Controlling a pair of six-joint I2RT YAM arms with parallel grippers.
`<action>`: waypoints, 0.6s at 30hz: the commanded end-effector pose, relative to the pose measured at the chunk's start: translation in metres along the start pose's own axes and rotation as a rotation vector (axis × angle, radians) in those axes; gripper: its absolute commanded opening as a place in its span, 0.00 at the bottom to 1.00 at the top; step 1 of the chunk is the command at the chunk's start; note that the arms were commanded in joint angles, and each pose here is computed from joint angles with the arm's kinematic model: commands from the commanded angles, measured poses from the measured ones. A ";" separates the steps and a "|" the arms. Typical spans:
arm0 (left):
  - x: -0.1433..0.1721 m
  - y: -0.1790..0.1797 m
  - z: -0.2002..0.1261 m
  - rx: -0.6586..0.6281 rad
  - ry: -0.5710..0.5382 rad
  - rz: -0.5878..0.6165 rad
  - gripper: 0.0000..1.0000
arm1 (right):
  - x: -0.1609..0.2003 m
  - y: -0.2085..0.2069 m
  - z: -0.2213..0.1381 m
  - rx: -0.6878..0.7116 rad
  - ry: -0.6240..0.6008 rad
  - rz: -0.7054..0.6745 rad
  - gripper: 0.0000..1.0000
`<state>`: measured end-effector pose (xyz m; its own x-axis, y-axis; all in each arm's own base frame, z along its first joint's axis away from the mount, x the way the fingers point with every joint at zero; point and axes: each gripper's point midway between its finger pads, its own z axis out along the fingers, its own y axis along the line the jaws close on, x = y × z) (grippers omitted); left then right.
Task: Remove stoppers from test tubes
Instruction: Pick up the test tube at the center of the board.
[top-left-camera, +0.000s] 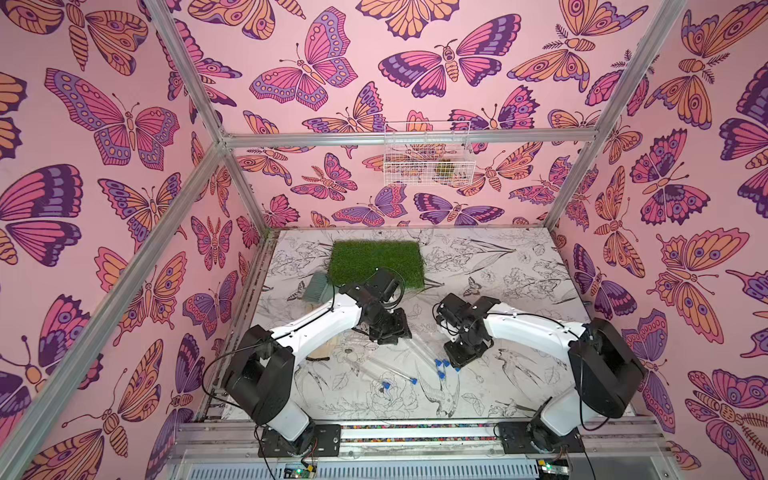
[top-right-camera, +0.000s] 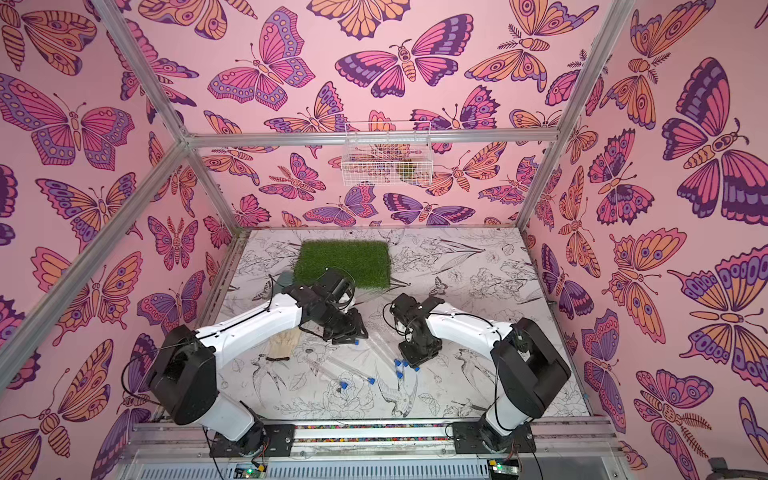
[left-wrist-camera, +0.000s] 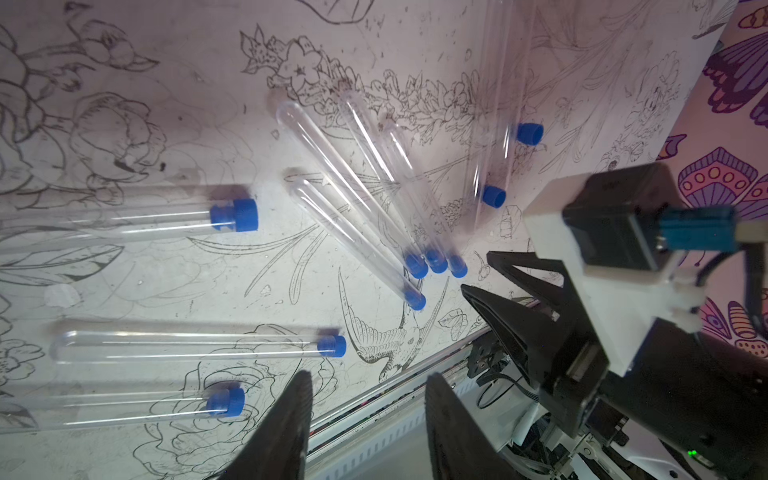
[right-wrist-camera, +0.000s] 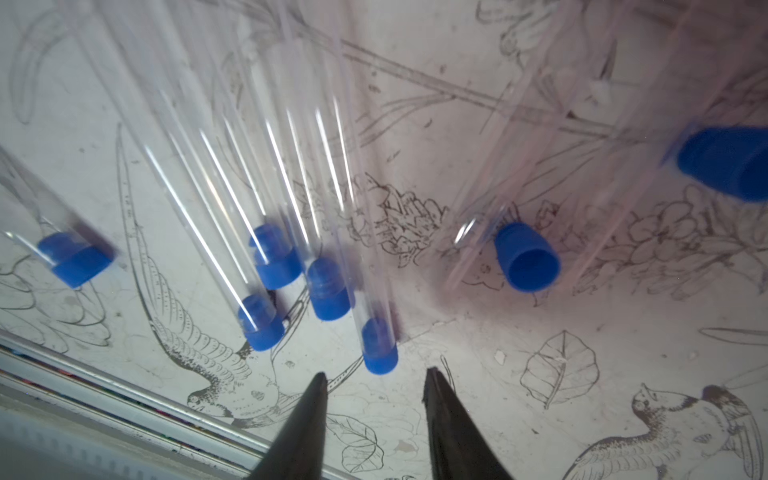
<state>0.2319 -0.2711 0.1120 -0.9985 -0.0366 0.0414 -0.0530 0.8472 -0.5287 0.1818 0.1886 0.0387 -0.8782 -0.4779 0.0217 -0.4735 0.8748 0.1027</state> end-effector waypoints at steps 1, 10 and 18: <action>0.002 0.003 -0.002 0.008 -0.011 -0.014 0.48 | 0.008 -0.002 0.001 0.011 0.014 0.010 0.42; 0.007 0.009 -0.002 0.009 -0.013 -0.037 0.48 | 0.006 -0.001 0.009 0.008 0.018 0.016 0.41; 0.011 0.014 -0.002 0.003 -0.016 -0.050 0.48 | 0.000 0.002 0.016 0.008 0.023 0.012 0.41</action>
<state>0.2216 -0.2631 0.1077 -0.9960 -0.0715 0.0542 -0.0894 0.8412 -0.5332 0.1807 0.1888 0.0265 -0.8806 -0.4726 0.0342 -0.4675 0.8783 0.1000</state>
